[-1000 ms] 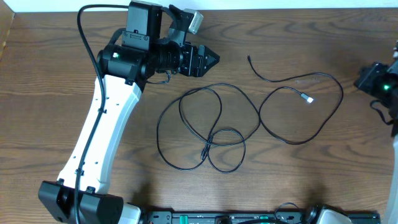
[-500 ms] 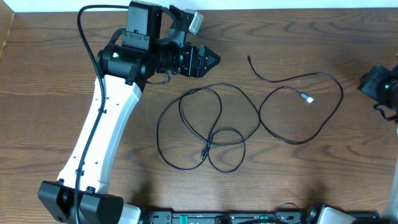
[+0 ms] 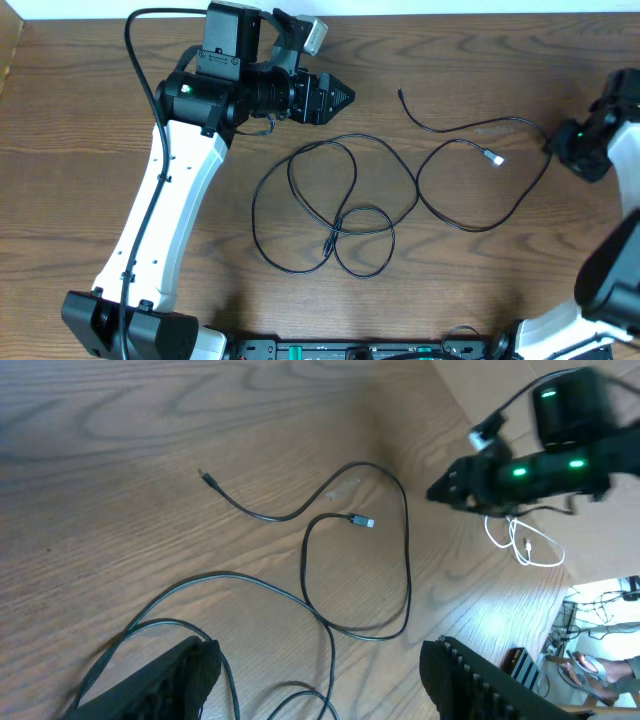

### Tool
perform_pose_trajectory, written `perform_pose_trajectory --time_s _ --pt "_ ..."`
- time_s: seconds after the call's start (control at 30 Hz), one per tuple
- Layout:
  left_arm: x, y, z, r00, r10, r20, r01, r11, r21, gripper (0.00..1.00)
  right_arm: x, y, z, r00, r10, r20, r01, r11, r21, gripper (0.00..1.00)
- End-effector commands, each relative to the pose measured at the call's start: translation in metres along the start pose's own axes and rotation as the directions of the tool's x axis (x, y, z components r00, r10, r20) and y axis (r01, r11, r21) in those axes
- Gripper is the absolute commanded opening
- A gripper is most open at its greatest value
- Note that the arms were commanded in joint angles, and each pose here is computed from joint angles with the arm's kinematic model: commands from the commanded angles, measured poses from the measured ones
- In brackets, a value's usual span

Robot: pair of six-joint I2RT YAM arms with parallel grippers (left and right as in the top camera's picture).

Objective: Untangle cables

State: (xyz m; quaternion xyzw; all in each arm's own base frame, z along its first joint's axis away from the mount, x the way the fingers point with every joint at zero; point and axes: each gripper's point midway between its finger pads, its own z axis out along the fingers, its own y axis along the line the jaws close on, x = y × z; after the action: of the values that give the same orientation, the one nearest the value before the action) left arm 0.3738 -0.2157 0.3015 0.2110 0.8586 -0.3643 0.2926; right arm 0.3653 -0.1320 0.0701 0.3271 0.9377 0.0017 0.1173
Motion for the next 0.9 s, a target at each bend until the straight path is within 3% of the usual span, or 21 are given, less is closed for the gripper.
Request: perform_pose_trajectory --time_s 0.0,0.27,0.87 --pt "-0.007 -0.014 -0.011 0.999 0.028 0.03 -0.029 0.999 0.02 0.7 0.001 -0.005 0.018 0.999 0.031 -0.024 -0.03 0.999 0.046 0.6" --pt "-0.007 -0.014 -0.011 0.999 0.034 0.03 -0.034 0.999 0.02 0.7 0.005 -0.02 0.044 0.998 0.042 -0.057 -0.034 0.99 0.137 0.6" --pt "-0.007 -0.014 -0.011 0.999 0.036 0.031 -0.036 0.999 0.02 0.7 -0.008 -0.017 0.059 1.0 -0.012 -0.018 0.014 0.992 0.129 0.59"
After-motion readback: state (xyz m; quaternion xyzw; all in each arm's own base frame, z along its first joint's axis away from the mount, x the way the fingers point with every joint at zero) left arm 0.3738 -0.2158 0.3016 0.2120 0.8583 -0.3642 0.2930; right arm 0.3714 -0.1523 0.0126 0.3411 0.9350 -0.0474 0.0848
